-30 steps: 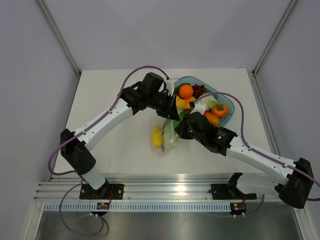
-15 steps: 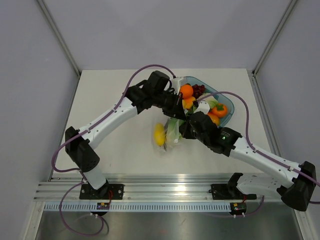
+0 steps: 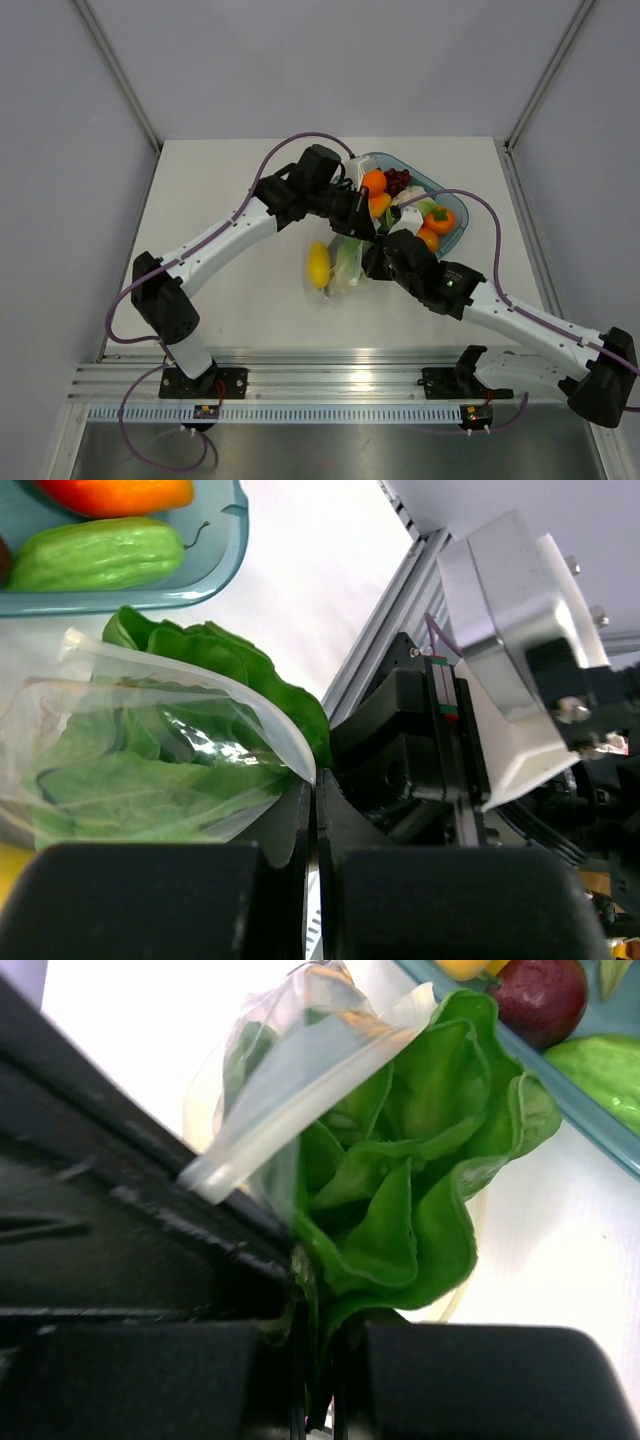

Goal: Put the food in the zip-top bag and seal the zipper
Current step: Place the fake vegetable in the zipper food storage bag.

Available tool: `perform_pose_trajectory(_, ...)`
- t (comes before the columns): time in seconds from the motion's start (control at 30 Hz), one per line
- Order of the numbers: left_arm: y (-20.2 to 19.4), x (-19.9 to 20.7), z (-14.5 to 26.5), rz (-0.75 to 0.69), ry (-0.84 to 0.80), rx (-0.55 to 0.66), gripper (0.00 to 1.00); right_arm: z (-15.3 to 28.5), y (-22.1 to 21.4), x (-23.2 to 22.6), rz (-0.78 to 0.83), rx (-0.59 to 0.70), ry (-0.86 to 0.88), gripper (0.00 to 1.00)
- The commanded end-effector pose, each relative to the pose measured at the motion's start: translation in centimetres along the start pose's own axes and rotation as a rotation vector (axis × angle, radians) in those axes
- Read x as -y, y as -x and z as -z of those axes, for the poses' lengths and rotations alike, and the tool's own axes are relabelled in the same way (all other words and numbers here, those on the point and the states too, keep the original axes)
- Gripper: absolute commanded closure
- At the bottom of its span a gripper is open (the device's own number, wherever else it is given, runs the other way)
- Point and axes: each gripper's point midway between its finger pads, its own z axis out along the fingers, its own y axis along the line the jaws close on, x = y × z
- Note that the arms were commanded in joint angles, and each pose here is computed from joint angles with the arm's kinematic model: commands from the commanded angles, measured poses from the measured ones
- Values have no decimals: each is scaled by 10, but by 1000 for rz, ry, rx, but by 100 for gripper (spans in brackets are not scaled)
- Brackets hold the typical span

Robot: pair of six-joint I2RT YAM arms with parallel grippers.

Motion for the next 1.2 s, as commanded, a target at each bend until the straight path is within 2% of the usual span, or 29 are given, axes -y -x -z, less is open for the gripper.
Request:
perform_pose_trajectory(0.0,4,25,0,-36,-111,21,100,14,17,-25,-27,61,131,100)
perform_pose_trajectory(0.2,3,22,-1,-37,-98,20,100,22,22,-48,-3,40,229,100)
perform_pose_trajectory(0.33,8,29,2,-44,-113,33,100,-5,-2,-44,52,-59,168,98)
perform_pose_trajectory(0.43,13,29,10,-41,-110,65,100,-16,-14,-36,69,-100,121,87)
perform_pose_trajectory(0.5,14,22,14,-23,-98,80,100,-19,-18,-37,59,-100,133,71)
perform_pose_trajectory(0.67,16,7,23,12,-96,105,100,-20,-16,-37,78,-110,113,60)
perform_pose_trajectory(0.83,15,5,26,18,-112,121,100,-6,4,-44,87,-60,135,47)
perform_pose_trajectory(1.17,25,6,35,28,-144,156,100,18,26,-45,91,-16,139,44)
